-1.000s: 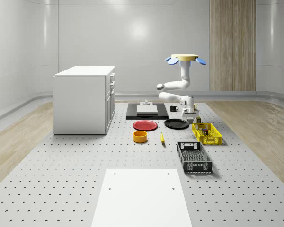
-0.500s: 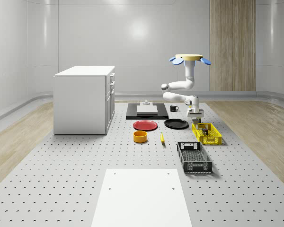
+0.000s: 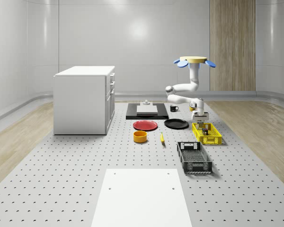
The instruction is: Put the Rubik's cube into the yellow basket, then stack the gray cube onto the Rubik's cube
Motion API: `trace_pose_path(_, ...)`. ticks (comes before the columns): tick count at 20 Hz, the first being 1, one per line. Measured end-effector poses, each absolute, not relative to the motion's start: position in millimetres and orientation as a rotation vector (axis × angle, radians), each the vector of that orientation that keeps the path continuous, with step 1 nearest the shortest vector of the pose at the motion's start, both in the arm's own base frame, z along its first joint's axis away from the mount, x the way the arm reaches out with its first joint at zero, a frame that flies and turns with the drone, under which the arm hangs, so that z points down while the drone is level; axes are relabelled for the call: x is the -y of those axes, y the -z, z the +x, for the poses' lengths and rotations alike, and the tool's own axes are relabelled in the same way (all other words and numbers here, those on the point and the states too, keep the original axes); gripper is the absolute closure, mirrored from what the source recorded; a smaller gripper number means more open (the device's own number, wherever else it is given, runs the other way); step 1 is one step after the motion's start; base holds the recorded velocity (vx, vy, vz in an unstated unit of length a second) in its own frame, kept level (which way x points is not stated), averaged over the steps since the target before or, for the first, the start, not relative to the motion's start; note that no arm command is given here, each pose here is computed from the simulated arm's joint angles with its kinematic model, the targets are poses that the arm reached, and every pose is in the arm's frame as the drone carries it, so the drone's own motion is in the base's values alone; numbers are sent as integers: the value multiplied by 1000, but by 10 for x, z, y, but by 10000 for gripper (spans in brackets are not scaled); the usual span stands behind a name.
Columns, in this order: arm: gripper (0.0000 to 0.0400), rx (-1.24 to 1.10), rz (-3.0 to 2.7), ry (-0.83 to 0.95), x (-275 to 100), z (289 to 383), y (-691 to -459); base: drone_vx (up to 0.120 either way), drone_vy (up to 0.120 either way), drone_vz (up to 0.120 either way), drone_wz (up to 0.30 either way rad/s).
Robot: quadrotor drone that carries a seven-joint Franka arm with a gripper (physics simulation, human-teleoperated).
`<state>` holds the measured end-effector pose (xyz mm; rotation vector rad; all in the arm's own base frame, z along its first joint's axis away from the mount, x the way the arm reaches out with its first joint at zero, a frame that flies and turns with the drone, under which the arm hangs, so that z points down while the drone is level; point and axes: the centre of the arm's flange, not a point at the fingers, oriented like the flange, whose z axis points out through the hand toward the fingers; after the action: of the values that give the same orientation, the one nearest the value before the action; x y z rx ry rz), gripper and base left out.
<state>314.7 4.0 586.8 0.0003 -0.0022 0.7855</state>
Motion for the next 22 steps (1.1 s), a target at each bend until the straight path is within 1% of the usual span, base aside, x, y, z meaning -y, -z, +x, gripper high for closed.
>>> trace_pose_path(7, 150, 2, 0, -785, -40, 3148, -5868, 0, 120, 0, 0)
trace_pose_path(8, 150, 2, 0, -785, -40, 3148, -5868, 0, 40, 0, 0)
trace_pose_path(11, 150, 2, 0, -785, -40, 3147, -5880, 0, 0, 0, 0)
trace_pose_path(22, 150, 2, 0, -786, -40, 3147, -6082, 0, 0, 0, 0)
